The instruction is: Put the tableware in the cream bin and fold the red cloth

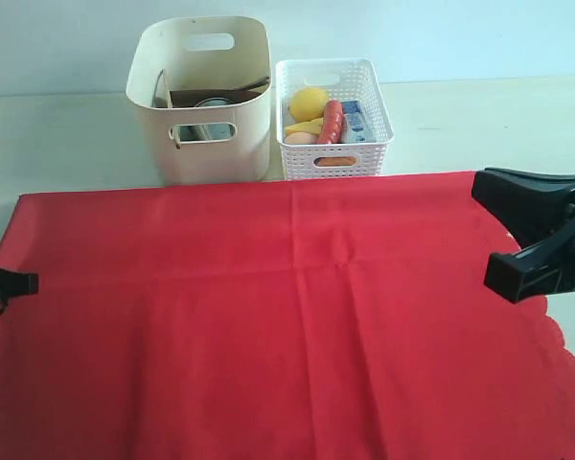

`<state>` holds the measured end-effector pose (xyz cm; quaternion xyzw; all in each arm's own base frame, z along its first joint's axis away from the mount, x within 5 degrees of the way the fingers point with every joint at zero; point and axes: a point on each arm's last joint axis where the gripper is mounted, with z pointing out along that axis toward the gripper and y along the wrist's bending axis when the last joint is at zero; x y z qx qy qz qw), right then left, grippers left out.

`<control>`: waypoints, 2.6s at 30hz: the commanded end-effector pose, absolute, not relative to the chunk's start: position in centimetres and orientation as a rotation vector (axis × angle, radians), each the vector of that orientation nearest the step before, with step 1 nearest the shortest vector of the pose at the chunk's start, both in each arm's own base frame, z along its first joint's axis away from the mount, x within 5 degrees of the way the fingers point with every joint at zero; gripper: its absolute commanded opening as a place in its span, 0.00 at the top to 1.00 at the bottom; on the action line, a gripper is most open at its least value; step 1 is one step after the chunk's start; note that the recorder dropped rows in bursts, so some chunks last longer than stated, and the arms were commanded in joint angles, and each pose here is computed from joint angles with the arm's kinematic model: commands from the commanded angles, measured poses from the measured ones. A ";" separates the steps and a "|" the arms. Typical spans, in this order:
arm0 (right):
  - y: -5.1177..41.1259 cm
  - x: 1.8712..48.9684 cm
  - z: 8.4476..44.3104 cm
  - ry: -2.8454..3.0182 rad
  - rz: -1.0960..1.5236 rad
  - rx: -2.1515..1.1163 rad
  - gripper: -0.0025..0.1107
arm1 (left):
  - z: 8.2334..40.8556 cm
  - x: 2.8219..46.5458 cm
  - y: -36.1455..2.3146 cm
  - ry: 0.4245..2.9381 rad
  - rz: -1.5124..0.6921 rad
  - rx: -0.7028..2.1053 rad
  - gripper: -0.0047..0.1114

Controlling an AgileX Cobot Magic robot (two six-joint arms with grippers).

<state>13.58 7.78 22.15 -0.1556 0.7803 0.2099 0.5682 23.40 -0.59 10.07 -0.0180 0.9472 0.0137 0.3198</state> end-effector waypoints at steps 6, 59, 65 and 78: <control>7.7 13.6 22.2 1.828 0.487 -0.365 0.98 | 13.8 23.1 3.2 2.357 0.155 -0.129 0.96; 8.1 14.4 20.1 1.965 0.425 -0.421 0.98 | 24.1 22.5 -29.3 2.227 -0.562 1.008 0.96; 7.9 14.6 20.2 1.941 0.376 -0.447 0.98 | 24.6 23.2 -31.9 2.231 -0.610 0.976 0.96; 7.0 15.2 20.4 1.922 0.275 -0.354 0.98 | 22.0 23.4 -36.4 2.254 -0.622 1.045 0.96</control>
